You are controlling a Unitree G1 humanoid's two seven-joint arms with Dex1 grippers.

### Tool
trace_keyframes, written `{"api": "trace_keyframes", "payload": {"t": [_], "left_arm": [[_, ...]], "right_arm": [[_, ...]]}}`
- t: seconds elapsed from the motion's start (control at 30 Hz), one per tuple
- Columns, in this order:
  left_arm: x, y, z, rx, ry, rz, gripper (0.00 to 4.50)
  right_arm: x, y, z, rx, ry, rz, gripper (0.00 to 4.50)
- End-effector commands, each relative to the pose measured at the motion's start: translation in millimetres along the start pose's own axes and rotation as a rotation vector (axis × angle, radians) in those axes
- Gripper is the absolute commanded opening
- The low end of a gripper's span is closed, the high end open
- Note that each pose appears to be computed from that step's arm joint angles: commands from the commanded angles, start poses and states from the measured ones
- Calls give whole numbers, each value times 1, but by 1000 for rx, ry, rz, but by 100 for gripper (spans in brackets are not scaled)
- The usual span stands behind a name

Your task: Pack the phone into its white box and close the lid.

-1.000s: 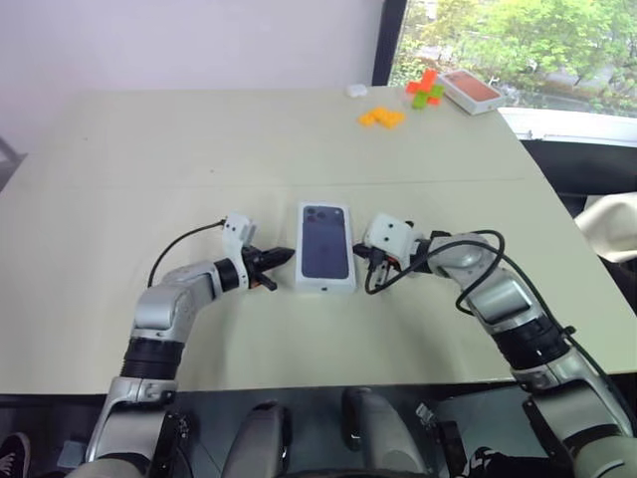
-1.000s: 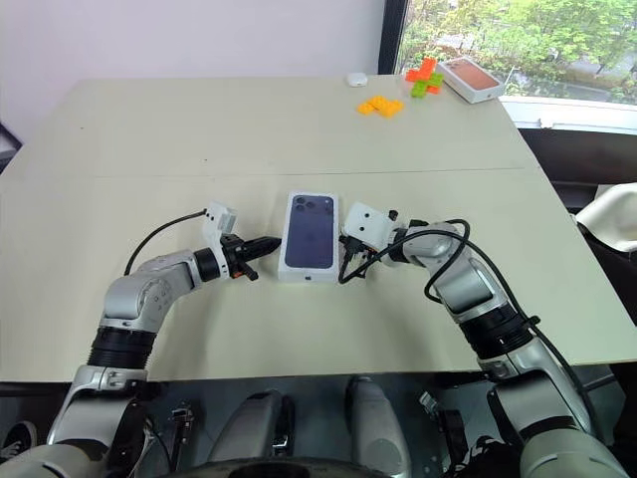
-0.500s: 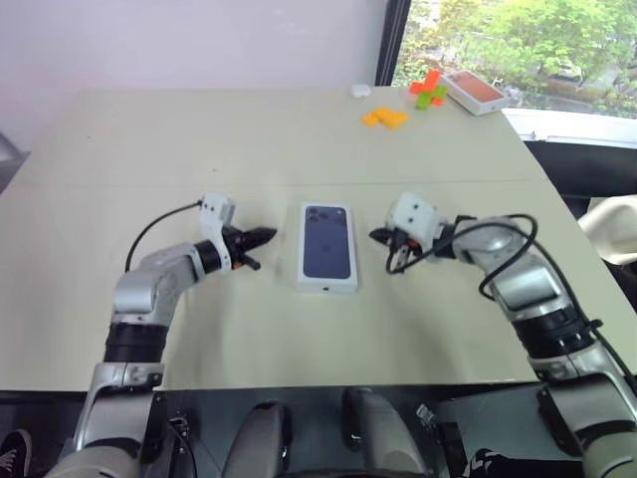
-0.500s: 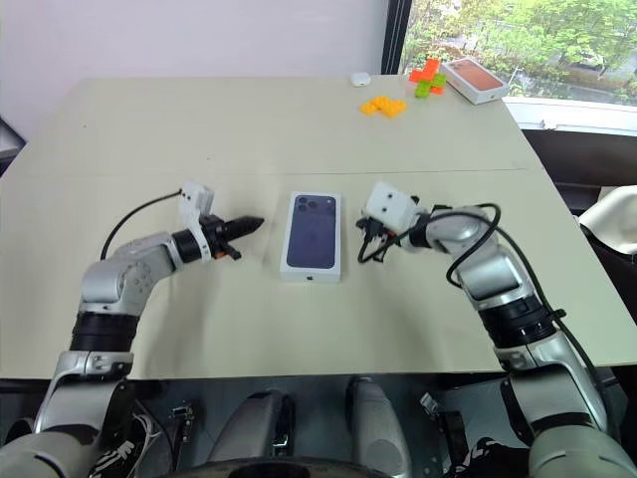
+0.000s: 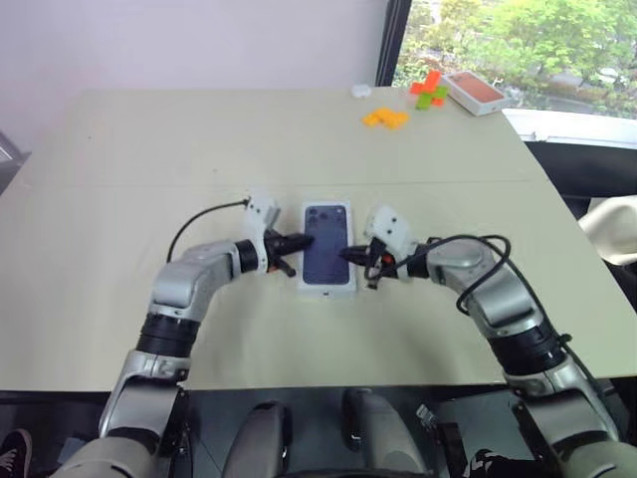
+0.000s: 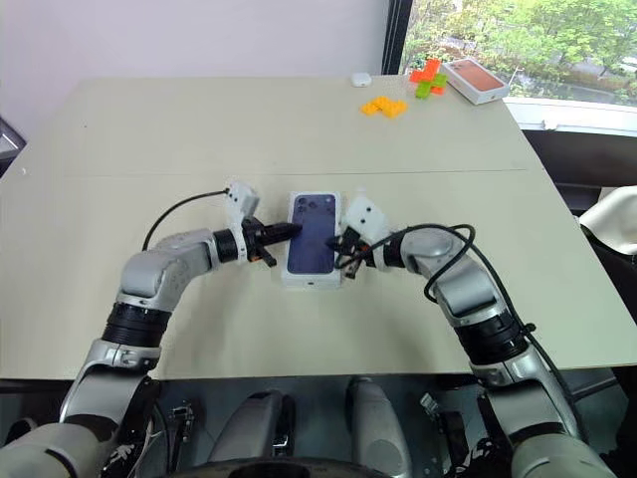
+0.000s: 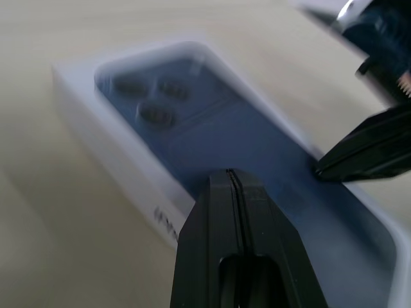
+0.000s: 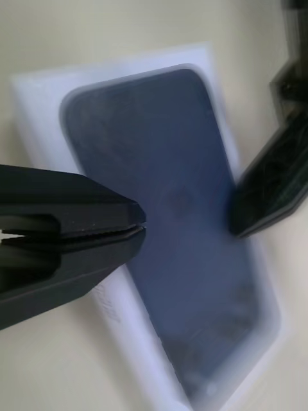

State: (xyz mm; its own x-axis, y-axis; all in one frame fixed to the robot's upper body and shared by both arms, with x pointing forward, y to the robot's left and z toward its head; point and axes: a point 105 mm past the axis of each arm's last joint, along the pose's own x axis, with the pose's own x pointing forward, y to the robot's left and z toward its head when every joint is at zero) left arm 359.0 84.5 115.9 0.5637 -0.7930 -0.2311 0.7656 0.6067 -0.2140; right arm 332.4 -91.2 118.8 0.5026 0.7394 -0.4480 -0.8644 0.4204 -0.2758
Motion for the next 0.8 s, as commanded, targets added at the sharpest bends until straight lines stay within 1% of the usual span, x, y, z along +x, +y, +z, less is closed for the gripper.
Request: {"api": "trace_keyframes", "payload": {"t": [0.03,0.1,0.27,0.33,0.4,0.47,0.53,0.6,0.67,0.77,0.8], "left_arm": [[-6,2,1,22,36,15,0],[-10,5,-1,28,58,18,0],[-23,-6,16,75,-21,-45,0],[-23,3,27,82,-75,1,0],[-17,14,42,65,-147,58,0],[-2,23,49,69,-170,108,0],[9,27,48,85,-158,126,0],[19,31,44,93,-132,144,0],[26,38,36,129,-95,184,0],[31,49,23,104,-33,243,0],[31,49,19,124,-16,236,0]], "right_arm": [[-6,0,1,4,16,13,7],[-10,-6,4,-22,21,2,7],[-21,-14,28,52,-87,0,7],[-23,-25,44,105,-161,-34,7],[-20,-44,53,96,-189,-123,7],[-7,-63,50,68,-158,-219,7],[2,-69,48,36,-141,-256,7],[18,-67,45,26,-136,-254,7],[33,-64,33,-49,-83,-273,7],[43,-60,19,-5,-54,-259,7],[44,-59,11,-18,-20,-270,7]]}}
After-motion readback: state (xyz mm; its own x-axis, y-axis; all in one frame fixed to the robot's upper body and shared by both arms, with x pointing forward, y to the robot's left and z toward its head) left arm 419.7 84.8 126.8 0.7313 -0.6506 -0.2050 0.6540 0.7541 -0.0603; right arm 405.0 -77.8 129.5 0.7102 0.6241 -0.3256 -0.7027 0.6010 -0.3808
